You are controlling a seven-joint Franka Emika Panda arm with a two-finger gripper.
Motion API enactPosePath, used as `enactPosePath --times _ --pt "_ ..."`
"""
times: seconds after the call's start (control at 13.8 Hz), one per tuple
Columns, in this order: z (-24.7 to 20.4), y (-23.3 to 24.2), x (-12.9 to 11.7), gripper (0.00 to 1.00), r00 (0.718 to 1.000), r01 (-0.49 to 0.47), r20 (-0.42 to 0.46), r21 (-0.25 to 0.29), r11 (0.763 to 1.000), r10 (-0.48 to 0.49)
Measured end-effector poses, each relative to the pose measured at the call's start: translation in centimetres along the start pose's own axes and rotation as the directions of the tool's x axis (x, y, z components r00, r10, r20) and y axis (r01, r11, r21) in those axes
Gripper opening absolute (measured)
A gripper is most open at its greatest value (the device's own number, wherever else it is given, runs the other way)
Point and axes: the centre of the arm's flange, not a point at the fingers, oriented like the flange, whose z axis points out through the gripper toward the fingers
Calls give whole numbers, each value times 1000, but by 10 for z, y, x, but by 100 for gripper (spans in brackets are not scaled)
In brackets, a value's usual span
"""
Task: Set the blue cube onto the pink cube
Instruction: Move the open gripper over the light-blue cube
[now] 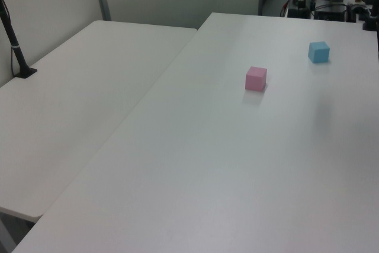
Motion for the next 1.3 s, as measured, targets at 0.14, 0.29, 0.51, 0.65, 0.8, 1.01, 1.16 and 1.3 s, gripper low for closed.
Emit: enactPosePath --times 0.14,0.29,0.51,0.65,0.8,1.01,1.16,1.3 --pt "0 0 0 100 1000 0 0 0 1000 0" --pt "0 0 0 100 1000 0 0 0 1000 0" --pt "0 0 0 100 1000 0 0 0 1000 0" --pt "0 0 0 100 1000 0 0 0 1000 0" --pt "0 0 0 100 1000 0 0 0 1000 0" --pt "0 0 0 100 1000 0 0 0 1000 0" --pt "0 3 -1 100 1000 -5 0 0 1000 5" --pt "1 19 -5 100 1000 5 2 3 1000 -5"
